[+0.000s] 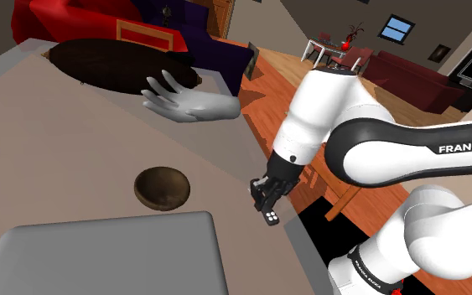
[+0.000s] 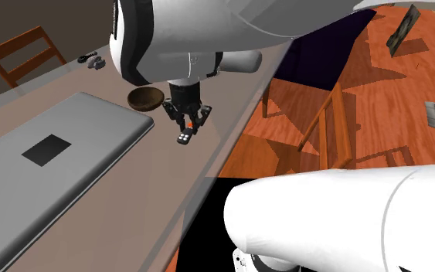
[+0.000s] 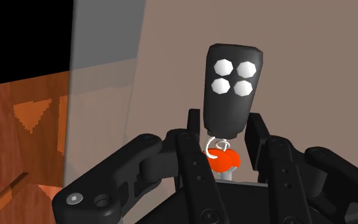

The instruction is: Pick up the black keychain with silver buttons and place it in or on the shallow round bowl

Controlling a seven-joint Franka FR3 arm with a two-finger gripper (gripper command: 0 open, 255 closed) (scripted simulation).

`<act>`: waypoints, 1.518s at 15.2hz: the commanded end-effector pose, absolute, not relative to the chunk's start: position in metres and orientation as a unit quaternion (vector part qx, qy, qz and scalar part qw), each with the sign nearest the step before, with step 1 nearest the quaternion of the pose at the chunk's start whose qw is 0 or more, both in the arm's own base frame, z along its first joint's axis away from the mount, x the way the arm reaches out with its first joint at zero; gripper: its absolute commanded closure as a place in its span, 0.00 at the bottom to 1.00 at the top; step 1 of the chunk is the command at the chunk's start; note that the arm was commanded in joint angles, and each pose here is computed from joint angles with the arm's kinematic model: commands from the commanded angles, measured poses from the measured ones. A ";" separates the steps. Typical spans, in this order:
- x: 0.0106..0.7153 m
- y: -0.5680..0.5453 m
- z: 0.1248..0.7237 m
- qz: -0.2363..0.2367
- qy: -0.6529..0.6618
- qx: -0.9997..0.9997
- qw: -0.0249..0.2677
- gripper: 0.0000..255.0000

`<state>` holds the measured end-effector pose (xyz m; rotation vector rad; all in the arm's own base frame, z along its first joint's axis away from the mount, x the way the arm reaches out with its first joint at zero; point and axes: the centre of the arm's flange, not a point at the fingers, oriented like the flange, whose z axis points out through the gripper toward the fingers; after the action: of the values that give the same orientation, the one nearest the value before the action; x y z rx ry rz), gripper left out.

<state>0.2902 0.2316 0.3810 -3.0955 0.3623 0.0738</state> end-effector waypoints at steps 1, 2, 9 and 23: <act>0.290 0.231 0.391 0.024 0.116 -0.993 0.012 1.00; 0.290 0.231 0.397 0.024 0.116 -0.993 0.012 1.00; 0.290 0.231 0.434 0.024 0.116 -0.993 0.012 1.00; 0.357 0.313 0.467 0.024 0.116 -0.993 0.012 1.00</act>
<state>0.3496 0.3025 0.4662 -3.0973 0.3612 0.0745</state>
